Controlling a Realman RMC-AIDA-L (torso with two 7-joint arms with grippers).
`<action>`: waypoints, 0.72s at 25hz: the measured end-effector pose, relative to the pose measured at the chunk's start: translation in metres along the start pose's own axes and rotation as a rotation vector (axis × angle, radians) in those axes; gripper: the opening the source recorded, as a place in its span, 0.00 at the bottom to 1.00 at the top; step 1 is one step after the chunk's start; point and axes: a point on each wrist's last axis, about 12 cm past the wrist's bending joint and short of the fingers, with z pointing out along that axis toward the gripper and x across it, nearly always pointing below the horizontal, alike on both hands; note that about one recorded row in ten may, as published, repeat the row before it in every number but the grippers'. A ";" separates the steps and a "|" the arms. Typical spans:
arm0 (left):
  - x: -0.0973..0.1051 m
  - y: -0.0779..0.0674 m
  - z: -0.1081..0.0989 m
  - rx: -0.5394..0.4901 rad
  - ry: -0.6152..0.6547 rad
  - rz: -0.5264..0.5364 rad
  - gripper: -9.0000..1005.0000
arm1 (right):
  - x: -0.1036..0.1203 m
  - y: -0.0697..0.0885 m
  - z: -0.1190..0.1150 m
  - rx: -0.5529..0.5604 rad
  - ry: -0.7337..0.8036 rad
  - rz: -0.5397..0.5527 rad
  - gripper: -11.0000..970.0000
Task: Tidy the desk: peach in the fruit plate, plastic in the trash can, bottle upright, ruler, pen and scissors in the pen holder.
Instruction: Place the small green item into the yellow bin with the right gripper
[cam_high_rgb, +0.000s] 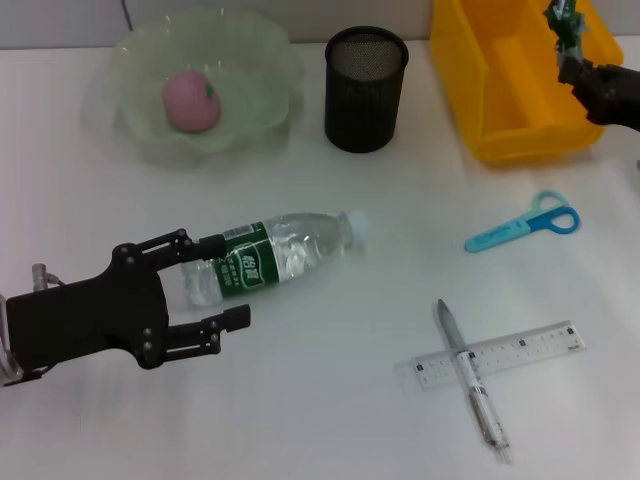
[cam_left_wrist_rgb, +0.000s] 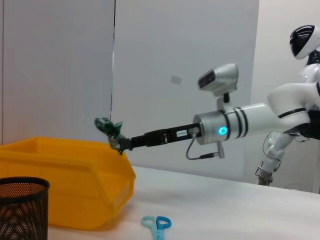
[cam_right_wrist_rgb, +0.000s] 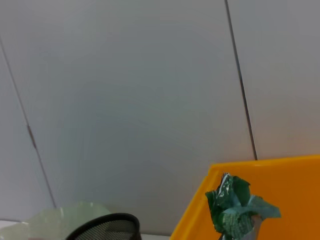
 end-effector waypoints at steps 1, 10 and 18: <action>0.000 0.000 0.000 0.000 -0.001 0.000 0.71 | 0.000 0.000 0.003 0.006 0.003 -0.003 0.05; 0.000 -0.001 -0.001 0.004 -0.009 0.000 0.71 | -0.006 -0.001 0.039 0.091 0.056 -0.009 0.10; -0.001 -0.001 -0.003 0.003 -0.012 0.001 0.70 | -0.007 0.001 0.042 0.088 0.052 -0.018 0.26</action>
